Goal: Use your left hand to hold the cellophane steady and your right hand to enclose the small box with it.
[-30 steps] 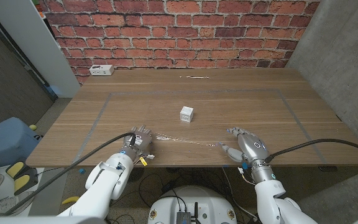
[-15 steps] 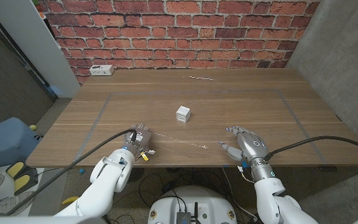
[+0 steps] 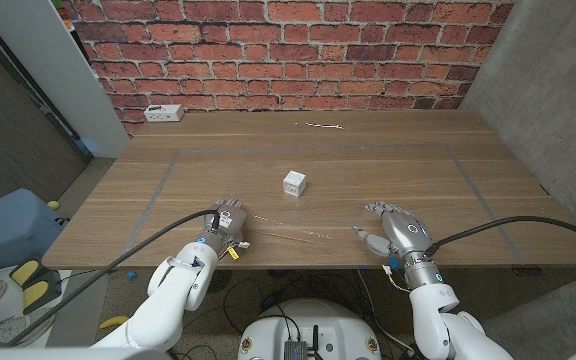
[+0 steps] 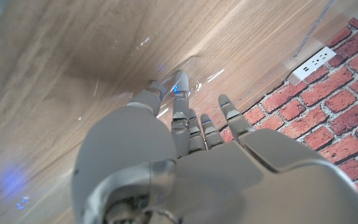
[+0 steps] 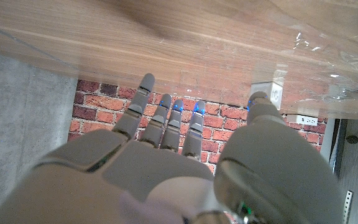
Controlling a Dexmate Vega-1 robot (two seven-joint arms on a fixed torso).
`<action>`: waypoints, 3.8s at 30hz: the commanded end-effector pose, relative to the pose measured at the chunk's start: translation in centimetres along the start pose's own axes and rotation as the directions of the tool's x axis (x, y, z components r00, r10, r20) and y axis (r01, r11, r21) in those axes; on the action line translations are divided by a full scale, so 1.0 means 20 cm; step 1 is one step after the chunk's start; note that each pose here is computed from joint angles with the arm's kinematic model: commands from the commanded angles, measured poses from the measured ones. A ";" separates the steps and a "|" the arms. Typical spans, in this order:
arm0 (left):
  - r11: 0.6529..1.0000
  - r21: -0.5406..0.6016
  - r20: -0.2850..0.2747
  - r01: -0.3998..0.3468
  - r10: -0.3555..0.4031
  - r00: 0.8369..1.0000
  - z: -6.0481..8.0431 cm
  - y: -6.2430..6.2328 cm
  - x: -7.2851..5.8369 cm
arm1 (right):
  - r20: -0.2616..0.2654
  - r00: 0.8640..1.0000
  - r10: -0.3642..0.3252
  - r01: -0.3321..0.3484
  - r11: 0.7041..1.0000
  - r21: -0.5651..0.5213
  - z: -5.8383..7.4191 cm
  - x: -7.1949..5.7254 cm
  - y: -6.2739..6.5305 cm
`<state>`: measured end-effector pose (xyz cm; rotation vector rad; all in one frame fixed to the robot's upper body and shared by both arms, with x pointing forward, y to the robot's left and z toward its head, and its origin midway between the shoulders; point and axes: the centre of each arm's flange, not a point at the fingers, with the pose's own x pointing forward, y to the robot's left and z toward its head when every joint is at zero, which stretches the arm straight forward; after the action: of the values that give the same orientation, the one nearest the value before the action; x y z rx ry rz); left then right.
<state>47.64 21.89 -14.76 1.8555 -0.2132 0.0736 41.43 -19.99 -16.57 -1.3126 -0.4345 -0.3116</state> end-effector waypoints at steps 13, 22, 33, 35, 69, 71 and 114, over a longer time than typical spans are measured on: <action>0.908 -0.413 0.174 0.076 -0.004 0.985 -0.11 0.17 0.02 | -0.001 1.000 0.003 -0.003 0.999 0.051 -0.01 -0.01 0.04; 0.968 -0.250 0.144 0.004 0.033 0.989 -0.03 0.22 -0.02 | -0.039 0.999 -0.023 0.024 0.999 0.023 0.02 0.02 0.02; 0.966 0.068 0.015 -0.248 0.247 0.969 0.06 0.30 -0.09 | -0.059 0.992 -0.109 0.107 0.994 -0.025 0.09 0.06 -0.01; 0.949 0.106 -0.004 -0.296 0.298 0.955 0.06 0.31 -0.09 | -0.054 0.992 -0.111 0.109 0.993 -0.040 0.10 0.07 -0.01; 0.722 0.293 0.103 -0.627 0.628 0.771 0.10 0.29 -0.13 | 0.025 0.990 -0.140 0.142 0.952 -0.270 0.29 0.16 -0.11; 0.707 0.308 0.109 -0.636 0.638 0.762 0.10 0.28 -0.14 | 0.040 0.988 -0.151 0.156 0.948 -0.277 0.30 0.17 -0.11; 0.775 -0.095 -0.073 -0.624 0.620 0.781 -0.18 0.66 0.19 | 0.247 0.935 -0.252 0.275 0.959 -0.063 0.30 0.15 -0.06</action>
<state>47.96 21.30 -2.71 1.6260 -0.8183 0.5696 42.82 -14.47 -13.03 -1.4382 -0.7767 -0.4757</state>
